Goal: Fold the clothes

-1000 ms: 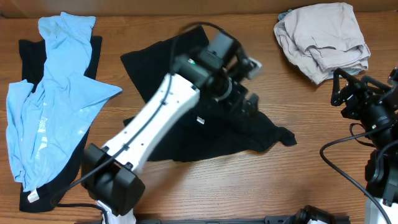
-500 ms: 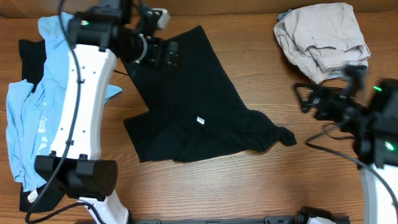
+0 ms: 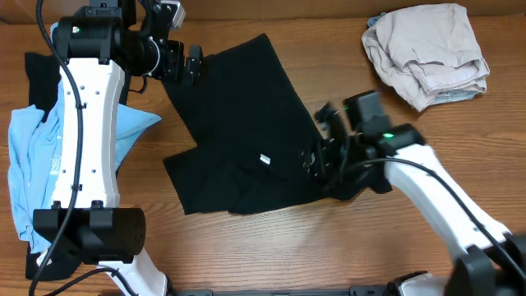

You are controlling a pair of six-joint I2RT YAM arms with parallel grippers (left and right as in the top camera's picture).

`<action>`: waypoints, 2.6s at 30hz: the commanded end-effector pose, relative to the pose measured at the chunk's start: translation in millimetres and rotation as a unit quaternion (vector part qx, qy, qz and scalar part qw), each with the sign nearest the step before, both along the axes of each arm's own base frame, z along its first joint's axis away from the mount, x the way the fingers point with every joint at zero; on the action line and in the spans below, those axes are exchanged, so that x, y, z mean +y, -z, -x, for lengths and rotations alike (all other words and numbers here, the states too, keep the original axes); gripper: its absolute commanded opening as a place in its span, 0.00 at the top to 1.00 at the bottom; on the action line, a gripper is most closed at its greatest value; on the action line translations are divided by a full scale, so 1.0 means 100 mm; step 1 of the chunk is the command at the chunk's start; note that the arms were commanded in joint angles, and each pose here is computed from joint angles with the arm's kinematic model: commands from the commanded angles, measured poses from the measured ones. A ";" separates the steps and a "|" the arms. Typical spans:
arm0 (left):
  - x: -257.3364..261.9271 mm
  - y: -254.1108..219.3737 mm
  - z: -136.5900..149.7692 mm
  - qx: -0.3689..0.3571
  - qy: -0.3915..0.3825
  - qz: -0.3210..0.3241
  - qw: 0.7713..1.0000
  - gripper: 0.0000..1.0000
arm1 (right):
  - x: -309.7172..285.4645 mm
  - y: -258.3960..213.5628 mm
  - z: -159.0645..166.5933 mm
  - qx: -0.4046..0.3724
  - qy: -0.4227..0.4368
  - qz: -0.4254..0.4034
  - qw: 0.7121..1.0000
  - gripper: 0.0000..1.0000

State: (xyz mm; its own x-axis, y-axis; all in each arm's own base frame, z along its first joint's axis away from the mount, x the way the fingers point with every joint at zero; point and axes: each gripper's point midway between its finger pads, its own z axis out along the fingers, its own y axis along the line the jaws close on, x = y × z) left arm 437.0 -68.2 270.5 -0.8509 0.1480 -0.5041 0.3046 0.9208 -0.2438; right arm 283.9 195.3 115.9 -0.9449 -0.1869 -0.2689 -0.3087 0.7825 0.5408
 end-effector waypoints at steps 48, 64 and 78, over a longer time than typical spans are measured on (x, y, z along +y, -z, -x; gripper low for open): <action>-0.26 2.14 -1.45 -0.010 -0.023 -0.104 0.994 0.02 | -2.27 1.00 -0.31 0.128 0.356 0.186 0.907 0.27; -0.41 2.43 -1.72 -0.034 -0.086 -0.074 0.993 0.38 | -2.32 0.99 -0.32 0.125 0.362 0.185 0.905 0.27; -0.33 2.59 -1.74 -0.036 -0.112 -0.117 0.986 0.55 | -2.32 0.99 -0.33 0.122 0.363 0.184 0.905 0.27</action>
State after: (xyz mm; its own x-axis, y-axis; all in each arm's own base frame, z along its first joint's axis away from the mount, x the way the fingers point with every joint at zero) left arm 608.5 -113.7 21.3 -0.8317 0.1028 -0.5456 0.1506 0.9876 -0.0436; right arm 318.1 -35.1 18.5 -0.8759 0.4762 -0.0779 0.4556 0.8694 0.1914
